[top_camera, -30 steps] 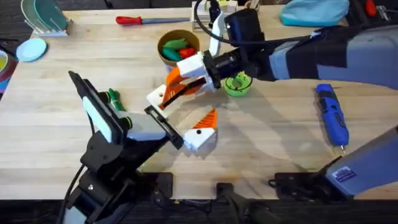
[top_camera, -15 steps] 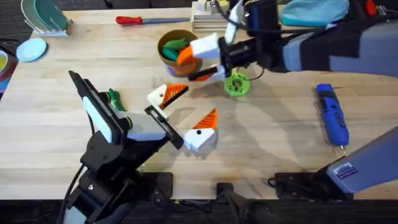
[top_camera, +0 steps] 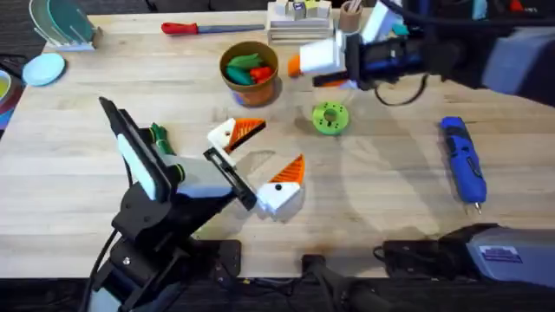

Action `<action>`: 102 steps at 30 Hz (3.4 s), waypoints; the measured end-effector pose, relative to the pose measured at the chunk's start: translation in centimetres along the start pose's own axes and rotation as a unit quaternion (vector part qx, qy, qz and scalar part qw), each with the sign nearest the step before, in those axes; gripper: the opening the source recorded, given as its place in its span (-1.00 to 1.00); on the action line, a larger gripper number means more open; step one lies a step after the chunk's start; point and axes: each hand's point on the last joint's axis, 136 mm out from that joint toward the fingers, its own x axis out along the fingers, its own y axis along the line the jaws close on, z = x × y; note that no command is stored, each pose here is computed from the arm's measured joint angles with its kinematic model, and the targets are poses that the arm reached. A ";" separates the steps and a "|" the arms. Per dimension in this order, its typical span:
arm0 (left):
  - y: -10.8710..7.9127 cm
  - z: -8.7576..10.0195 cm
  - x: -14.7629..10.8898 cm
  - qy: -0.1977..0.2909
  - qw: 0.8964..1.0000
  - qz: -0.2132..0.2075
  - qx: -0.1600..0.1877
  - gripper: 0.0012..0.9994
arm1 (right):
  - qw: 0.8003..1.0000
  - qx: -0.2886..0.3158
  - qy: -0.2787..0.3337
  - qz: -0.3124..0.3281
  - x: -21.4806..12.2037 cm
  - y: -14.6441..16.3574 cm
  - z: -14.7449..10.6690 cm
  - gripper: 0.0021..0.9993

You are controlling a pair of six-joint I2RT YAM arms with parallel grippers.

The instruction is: Pick up the gripper from the table and insert it into the empty holder that is missing its gripper. Then pick up a screw, insert it into the mounting hole, and use the screwdriver to tighten it. Finally, clean up the table by picking up the vegetable and placing it into the bucket.

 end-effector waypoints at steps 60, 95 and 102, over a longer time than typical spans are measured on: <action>-4.4 -0.3 -0.6 0.010 0.992 -0.128 0.001 0.99 | 0.883 -0.278 0.204 -0.318 1.2 -10.3 -7.9 -0.99; -4.4 -0.3 -0.6 0.010 0.992 -0.128 0.003 0.99 | 0.882 -0.341 0.163 -0.282 -5.2 3.5 -2.9 -0.99; -4.4 -0.3 -0.6 0.010 0.992 -0.128 0.003 0.99 | 0.871 -0.422 0.136 -0.213 -5.4 13.8 -2.5 -0.99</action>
